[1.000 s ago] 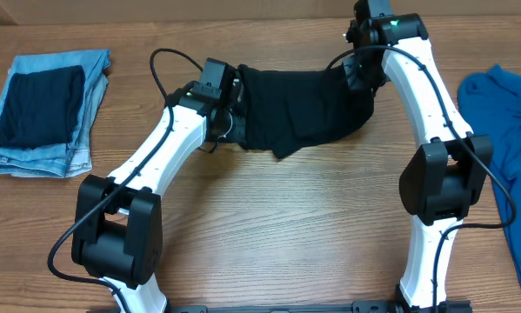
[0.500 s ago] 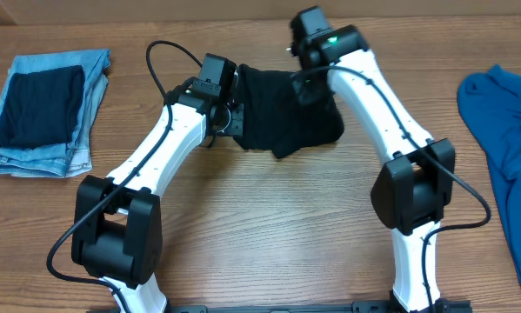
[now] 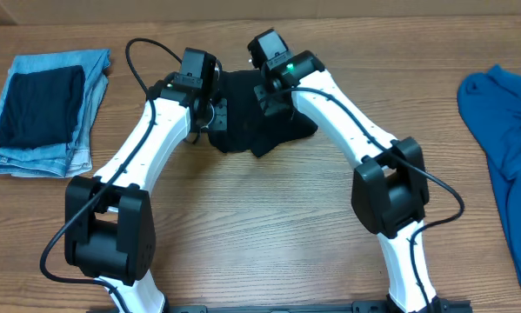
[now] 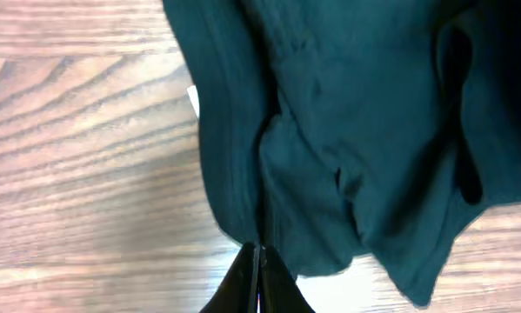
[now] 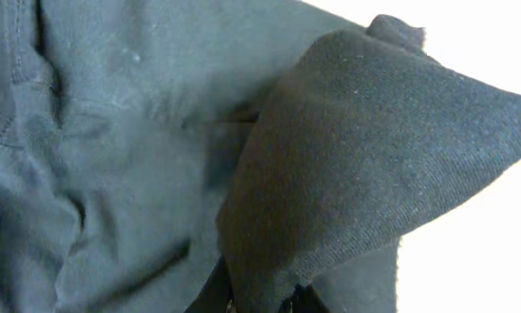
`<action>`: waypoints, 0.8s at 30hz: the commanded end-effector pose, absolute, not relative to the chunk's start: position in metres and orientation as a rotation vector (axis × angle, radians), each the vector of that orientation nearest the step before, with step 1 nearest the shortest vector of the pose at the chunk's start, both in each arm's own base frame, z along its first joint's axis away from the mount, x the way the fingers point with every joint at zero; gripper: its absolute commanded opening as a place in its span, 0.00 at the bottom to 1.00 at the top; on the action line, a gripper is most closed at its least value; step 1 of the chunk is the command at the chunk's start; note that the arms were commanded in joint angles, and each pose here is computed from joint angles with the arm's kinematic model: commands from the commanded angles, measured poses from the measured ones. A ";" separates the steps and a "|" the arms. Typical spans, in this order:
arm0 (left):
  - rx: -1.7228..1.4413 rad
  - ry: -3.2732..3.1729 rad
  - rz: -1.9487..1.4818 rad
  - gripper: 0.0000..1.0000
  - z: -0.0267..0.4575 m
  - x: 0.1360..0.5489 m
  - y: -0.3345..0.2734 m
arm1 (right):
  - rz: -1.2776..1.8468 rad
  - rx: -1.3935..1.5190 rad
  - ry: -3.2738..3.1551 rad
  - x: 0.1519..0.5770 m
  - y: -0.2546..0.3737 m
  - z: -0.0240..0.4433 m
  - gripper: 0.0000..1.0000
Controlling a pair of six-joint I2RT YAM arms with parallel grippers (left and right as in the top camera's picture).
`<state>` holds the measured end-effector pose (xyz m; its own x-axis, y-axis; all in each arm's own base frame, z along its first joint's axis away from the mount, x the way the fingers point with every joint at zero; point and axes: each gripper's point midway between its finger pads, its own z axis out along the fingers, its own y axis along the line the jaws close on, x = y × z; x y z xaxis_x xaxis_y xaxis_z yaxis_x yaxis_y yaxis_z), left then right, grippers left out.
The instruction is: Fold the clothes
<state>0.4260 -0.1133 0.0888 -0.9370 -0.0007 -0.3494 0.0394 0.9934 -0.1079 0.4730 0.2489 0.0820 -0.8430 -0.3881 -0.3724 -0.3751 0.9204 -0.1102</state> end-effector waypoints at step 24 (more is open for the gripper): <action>-0.189 2.792 -0.220 0.04 0.125 0.419 -0.105 | -0.131 -0.322 2.618 0.487 0.214 0.139 0.04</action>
<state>0.4229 -0.0797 0.1168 -0.9392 -0.1514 -0.3081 -0.1168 0.9849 -0.1280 0.4733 0.2440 0.0945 -0.8560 -0.3286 -0.3991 -0.2816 0.9438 -0.1730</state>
